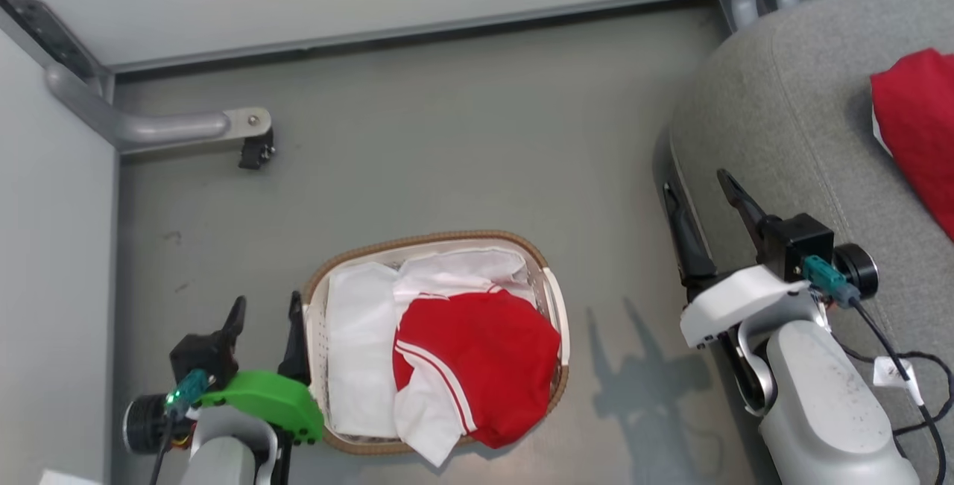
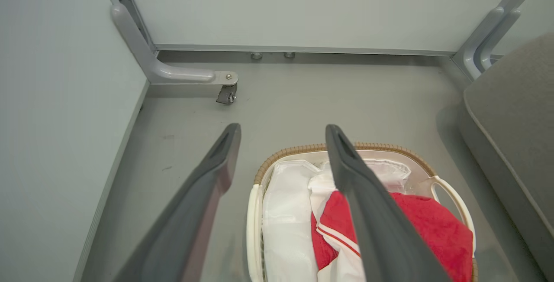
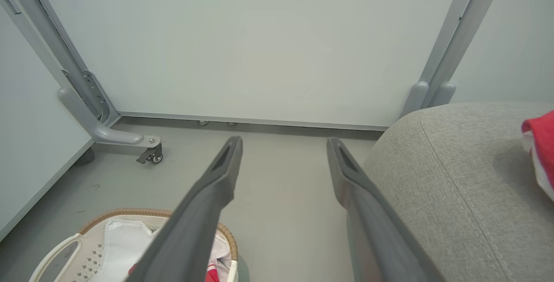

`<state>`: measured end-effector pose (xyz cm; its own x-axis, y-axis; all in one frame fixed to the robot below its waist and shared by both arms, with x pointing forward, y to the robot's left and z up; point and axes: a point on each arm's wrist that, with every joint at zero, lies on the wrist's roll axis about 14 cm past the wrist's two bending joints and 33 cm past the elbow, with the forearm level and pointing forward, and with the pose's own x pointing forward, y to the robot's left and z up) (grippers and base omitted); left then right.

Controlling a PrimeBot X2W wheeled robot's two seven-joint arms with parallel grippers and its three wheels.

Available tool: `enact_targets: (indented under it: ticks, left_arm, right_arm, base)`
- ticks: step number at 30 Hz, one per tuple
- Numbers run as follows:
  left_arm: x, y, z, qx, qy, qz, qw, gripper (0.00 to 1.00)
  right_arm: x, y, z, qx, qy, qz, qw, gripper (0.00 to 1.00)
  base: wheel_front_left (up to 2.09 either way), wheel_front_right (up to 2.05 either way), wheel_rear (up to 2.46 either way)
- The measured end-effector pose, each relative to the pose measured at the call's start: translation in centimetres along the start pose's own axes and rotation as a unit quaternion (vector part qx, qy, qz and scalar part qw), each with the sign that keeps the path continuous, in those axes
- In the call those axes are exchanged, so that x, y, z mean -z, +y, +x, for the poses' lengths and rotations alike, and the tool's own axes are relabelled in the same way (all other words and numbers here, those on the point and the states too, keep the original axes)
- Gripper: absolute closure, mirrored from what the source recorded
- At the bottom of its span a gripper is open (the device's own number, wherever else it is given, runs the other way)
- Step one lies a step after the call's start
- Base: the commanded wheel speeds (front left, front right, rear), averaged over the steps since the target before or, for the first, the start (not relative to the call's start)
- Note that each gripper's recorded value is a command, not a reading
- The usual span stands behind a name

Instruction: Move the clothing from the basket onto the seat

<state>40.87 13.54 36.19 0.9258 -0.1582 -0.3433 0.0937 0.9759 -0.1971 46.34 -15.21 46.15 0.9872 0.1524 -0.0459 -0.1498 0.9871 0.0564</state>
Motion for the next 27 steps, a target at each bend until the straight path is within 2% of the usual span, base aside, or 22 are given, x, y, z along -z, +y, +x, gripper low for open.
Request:
enact_targets:
  ticks: [4, 11, 18, 27]
  left_arm:
    - [2.1, -1.7, 2.1, 0.029, 0.038, -0.016, 0.999, 0.0]
    - [6.4, -4.0, 5.3, 0.068, 0.113, -0.011, 0.991, 0.0]
    - [11.7, -6.7, 7.5, 0.11, 0.196, -0.008, 0.974, 0.0]
    - [18.5, -7.7, 7.5, 0.131, 0.302, -0.01, 0.944, 0.0]
  right_arm:
    - [0.8, -0.1, 1.0, -0.003, 0.006, 0.0, 1.0, 0.0]
    - [2.1, -0.9, 2.6, 0.0, 0.013, 0.003, 1.0, 0.0]
    - [4.3, -1.7, 3.5, -0.002, 0.033, -0.009, 0.999, 0.0]
    - [6.7, -3.9, 3.4, 0.023, 0.056, -0.01, 0.998, 0.0]
  base:
    - [0.0, 0.0, 0.0]
    - [0.0, 0.0, 0.0]
    - [0.0, 0.0, 0.0]
    - [0.0, 0.0, 0.0]
